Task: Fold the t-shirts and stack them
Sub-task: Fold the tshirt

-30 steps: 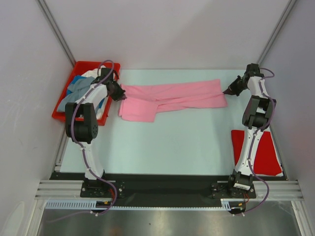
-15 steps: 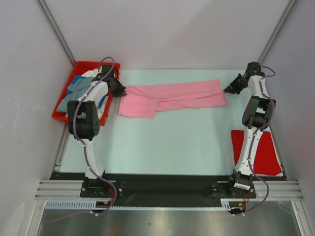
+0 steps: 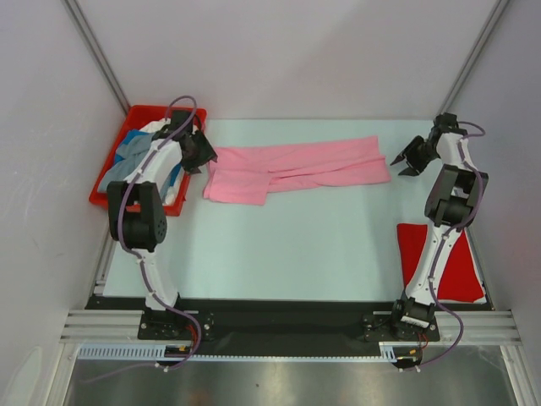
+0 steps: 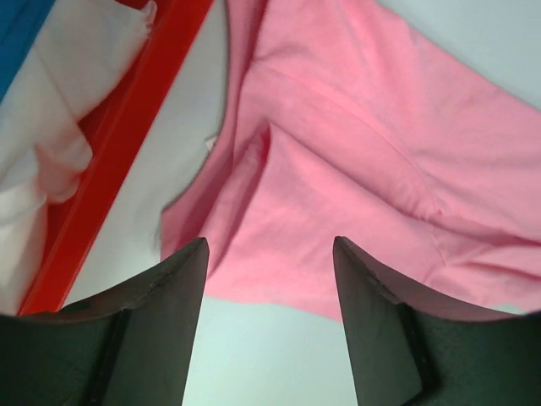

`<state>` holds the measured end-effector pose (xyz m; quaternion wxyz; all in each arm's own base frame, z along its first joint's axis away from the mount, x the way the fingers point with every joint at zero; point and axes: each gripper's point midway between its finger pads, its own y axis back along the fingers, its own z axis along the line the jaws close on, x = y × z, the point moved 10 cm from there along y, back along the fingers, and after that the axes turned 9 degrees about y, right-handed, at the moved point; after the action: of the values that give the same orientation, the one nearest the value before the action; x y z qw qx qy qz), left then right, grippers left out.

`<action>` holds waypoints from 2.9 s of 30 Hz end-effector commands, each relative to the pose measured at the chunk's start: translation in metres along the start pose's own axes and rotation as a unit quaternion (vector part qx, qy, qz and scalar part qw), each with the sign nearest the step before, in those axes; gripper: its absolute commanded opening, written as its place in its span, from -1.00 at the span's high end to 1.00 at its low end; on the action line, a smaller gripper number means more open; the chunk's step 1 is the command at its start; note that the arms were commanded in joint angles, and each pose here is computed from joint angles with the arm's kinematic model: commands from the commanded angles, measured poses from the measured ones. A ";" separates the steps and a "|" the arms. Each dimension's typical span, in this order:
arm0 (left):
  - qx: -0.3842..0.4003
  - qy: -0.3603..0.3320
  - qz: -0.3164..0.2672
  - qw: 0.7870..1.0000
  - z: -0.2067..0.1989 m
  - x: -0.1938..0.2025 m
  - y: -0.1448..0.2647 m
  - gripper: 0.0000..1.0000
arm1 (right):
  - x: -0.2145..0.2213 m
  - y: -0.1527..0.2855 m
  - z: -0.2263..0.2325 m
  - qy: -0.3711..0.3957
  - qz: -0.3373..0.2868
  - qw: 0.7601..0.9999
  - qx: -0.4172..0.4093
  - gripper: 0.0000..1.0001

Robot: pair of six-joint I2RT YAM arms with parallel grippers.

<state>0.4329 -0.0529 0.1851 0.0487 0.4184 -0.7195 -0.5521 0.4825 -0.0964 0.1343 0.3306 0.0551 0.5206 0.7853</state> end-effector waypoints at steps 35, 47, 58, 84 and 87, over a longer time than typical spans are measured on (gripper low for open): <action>-0.032 0.016 0.063 0.997 0.048 0.051 -0.003 -0.28 | 0.046 -0.001 -0.002 0.000 0.028 0.999 -0.023 0.00; -0.026 0.016 0.052 0.998 0.053 0.041 -0.018 -0.11 | 0.049 -0.013 0.004 0.003 0.035 0.999 -0.025 0.26; -0.038 0.015 0.059 0.997 0.059 0.046 -0.032 -0.13 | 0.047 -0.014 0.000 0.009 0.035 0.999 -0.010 0.20; -0.064 0.010 0.077 0.995 0.091 0.083 -0.017 0.99 | 0.117 0.026 -0.037 0.012 0.071 0.995 0.070 1.00; -0.063 0.011 0.073 0.995 0.093 0.085 -0.010 0.99 | 0.114 0.032 -0.044 0.004 0.057 0.996 0.070 1.00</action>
<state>0.3581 -0.0435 0.1076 0.0947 0.3847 -0.7276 -0.5601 0.3702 -0.0576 0.1083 0.2626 0.1017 0.5459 0.7891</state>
